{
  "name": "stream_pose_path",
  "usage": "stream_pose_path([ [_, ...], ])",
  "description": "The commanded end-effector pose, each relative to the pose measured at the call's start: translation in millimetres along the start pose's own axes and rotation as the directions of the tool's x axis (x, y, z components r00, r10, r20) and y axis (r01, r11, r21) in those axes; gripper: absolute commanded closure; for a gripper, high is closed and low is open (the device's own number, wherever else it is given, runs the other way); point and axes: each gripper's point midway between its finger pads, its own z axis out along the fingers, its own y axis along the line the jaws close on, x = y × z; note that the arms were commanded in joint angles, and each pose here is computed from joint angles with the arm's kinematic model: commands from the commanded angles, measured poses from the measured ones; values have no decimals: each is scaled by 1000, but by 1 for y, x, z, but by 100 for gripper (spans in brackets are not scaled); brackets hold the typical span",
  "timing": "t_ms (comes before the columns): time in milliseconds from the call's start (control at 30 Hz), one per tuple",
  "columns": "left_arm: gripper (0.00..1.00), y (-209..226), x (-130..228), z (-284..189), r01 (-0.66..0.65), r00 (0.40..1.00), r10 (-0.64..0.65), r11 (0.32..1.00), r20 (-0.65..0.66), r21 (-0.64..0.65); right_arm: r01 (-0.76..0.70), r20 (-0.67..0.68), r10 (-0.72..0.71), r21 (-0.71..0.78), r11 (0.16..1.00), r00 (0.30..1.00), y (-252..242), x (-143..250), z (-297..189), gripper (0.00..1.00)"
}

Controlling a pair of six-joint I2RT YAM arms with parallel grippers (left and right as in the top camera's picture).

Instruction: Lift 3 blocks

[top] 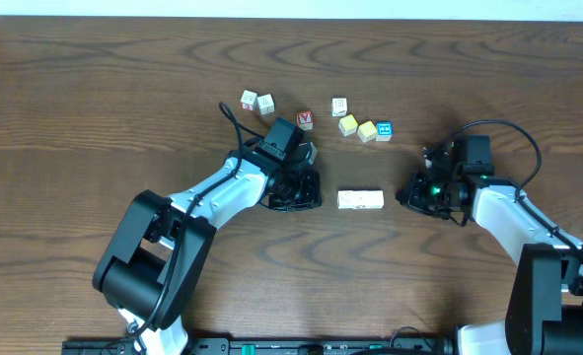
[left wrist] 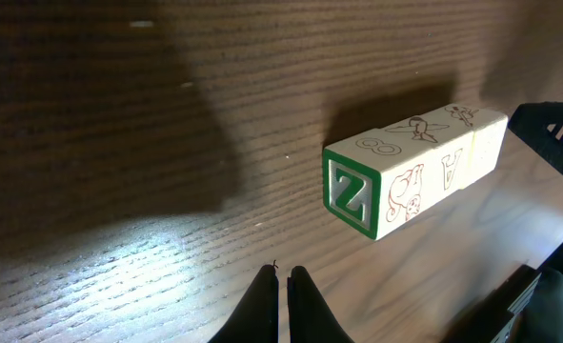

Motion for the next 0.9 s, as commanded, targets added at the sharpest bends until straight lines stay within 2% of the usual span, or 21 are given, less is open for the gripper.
stream_pose_path([
  [0,93,5,2,2,15,1000,-15,1000,-16,6,10,-15,-10,-33,999,1000,-1,6,2,99],
  [167,93,4,0,-2,33,999,-32,999,-28,43,36,-21,-41,-191,981,999,14,5,-7,99],
  [267,93,-6,3,-4,-6,999,11,994,-52,112,39,-17,-45,-259,965,999,19,4,-13,99],
  [867,93,-8,2,-4,-23,999,28,992,-44,120,-19,-38,10,-258,966,999,12,13,-2,99],
])
